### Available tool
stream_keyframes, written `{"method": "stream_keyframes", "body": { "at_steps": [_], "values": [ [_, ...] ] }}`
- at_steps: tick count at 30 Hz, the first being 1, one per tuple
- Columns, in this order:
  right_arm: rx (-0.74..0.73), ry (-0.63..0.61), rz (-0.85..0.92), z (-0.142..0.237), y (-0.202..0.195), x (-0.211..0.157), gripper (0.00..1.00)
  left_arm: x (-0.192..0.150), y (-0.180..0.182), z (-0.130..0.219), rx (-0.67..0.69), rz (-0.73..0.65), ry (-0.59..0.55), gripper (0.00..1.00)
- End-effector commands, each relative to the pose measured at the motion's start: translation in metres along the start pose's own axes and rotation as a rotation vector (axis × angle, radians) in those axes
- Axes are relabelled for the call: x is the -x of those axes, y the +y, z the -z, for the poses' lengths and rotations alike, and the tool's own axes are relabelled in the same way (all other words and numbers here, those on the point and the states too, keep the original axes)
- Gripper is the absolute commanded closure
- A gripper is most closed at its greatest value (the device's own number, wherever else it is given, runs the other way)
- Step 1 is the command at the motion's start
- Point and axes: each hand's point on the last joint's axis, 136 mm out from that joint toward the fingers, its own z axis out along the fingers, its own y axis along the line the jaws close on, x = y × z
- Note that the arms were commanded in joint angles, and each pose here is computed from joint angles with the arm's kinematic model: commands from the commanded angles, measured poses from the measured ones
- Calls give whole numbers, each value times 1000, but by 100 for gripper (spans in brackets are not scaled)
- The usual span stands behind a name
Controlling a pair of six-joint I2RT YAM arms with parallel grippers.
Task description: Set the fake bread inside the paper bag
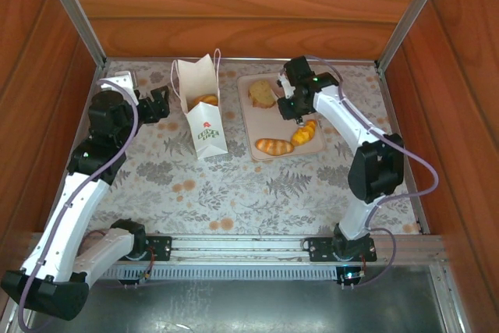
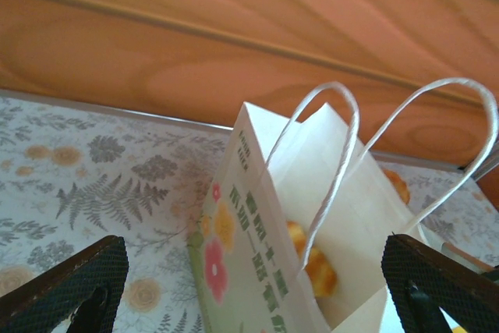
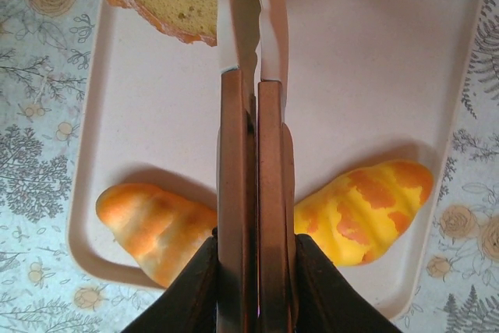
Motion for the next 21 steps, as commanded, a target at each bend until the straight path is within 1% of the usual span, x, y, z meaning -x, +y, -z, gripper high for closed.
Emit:
{"method": "stream_keyframes", "body": {
  "at_steps": [1, 7, 8, 11, 17, 21],
  "values": [
    [0, -38, -34, 19, 0, -1, 83, 8, -9, 4, -38, 28, 8, 11],
    [4, -57, -54, 37, 0, -4, 84, 3, -18, 1, -90, 48, 48, 11],
    [8, -93, -59, 52, 0, -1, 84, 1, -19, -1, -94, 51, 56, 11],
    [34, -134, -68, 68, 3, 3, 84, -6, -19, -6, -98, 60, 81, 11],
    [86, -218, -75, 101, 11, 11, 84, -18, -15, -20, -78, 86, 129, 11],
    [117, -277, -81, 126, 16, 17, 85, -23, -5, -28, -27, 98, 140, 11]
  ]
}}
